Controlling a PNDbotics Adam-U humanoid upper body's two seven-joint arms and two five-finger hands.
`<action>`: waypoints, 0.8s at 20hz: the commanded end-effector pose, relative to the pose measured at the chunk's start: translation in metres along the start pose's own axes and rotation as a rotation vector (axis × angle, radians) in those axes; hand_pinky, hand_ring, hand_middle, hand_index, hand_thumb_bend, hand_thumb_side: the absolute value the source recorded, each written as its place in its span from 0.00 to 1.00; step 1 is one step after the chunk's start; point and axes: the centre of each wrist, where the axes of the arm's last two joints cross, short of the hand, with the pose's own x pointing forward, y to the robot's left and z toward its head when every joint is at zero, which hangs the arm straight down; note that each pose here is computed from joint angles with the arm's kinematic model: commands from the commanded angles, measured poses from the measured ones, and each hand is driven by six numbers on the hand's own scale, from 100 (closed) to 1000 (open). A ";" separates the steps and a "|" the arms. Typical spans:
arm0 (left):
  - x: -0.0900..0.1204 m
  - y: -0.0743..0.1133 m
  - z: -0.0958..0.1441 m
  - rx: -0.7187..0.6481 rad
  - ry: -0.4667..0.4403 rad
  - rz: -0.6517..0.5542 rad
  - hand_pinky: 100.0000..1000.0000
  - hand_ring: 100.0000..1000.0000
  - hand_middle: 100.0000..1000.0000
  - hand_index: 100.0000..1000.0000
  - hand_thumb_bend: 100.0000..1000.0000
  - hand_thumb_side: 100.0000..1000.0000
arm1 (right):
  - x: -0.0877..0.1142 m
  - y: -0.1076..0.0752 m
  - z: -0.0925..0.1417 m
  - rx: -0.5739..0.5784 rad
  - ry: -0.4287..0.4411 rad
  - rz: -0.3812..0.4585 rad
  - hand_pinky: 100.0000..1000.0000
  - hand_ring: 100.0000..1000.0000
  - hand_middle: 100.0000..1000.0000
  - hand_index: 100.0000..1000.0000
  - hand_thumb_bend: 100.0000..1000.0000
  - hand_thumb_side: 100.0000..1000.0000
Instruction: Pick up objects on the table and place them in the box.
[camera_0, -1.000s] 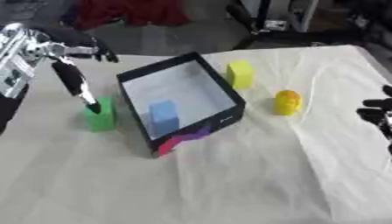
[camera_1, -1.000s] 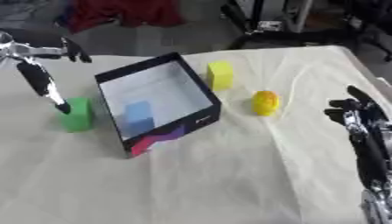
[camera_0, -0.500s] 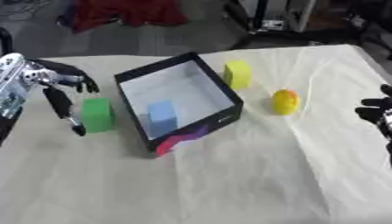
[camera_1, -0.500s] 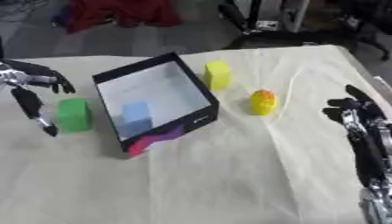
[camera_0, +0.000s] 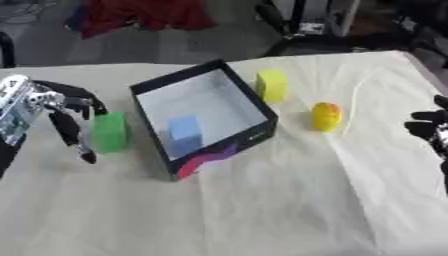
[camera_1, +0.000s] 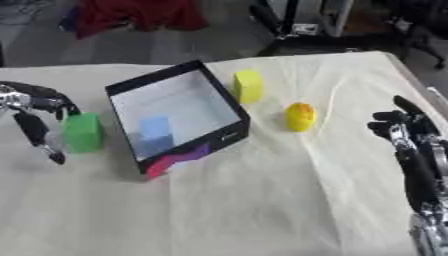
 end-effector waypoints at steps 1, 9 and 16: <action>-0.003 0.003 0.003 0.101 0.020 -0.012 0.72 0.57 0.55 0.72 0.48 0.35 | 0.006 -0.005 -0.004 0.001 -0.022 0.017 0.78 0.67 0.63 0.91 0.00 0.63; -0.007 0.011 0.009 0.360 0.045 -0.022 0.62 0.43 0.39 0.55 0.18 0.30 | 0.005 -0.006 -0.003 -0.001 -0.020 0.016 0.78 0.67 0.63 0.91 0.00 0.63; 0.001 0.074 0.051 0.595 0.038 -0.089 0.65 0.44 0.41 0.58 0.22 0.32 | 0.004 -0.006 -0.002 -0.001 -0.014 0.018 0.78 0.67 0.63 0.91 0.00 0.63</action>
